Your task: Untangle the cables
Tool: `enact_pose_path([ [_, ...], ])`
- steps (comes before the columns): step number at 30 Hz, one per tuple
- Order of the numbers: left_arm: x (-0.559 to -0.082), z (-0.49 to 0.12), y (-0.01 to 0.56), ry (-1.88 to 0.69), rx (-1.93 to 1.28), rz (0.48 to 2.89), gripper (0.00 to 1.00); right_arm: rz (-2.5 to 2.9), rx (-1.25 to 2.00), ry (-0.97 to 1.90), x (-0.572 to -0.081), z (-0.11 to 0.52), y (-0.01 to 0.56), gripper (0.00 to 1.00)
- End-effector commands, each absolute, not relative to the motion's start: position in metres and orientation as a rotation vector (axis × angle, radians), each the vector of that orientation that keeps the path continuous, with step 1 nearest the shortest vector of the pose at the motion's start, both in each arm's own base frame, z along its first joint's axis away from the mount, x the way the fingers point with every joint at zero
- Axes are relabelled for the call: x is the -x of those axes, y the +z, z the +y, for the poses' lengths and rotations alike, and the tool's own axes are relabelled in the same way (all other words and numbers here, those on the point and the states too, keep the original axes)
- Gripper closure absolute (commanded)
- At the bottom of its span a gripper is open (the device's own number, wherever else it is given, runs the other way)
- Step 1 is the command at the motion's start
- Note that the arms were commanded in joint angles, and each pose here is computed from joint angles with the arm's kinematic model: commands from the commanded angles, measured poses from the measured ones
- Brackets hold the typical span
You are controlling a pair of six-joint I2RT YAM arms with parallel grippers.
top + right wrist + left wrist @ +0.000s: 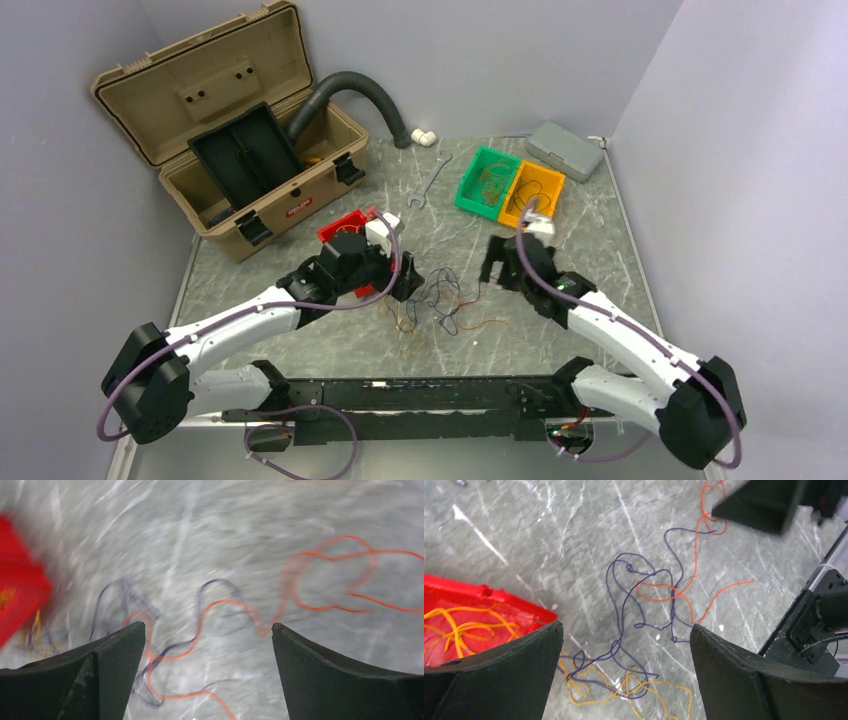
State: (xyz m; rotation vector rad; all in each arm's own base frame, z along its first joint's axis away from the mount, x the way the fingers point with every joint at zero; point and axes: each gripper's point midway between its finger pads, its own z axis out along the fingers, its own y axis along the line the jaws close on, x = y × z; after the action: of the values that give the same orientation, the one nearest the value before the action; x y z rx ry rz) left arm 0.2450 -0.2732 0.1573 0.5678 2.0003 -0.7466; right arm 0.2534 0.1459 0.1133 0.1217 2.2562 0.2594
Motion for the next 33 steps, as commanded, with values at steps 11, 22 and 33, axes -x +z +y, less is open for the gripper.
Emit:
enact_pose_path([
  [11,-0.247,-0.310,0.164,-0.877,-0.694,1.683,0.01,2.288,-0.774,0.031,-0.290,0.024,0.078,0.00],
  [22,-0.241,-0.306,0.169,-0.907,-0.669,1.663,0.01,2.449,-0.723,-0.035,-0.322,0.024,0.023,0.00],
  [33,-0.237,-0.306,0.178,-0.944,-0.642,1.636,0.00,2.340,-0.724,-0.023,-0.340,0.022,0.061,1.00],
])
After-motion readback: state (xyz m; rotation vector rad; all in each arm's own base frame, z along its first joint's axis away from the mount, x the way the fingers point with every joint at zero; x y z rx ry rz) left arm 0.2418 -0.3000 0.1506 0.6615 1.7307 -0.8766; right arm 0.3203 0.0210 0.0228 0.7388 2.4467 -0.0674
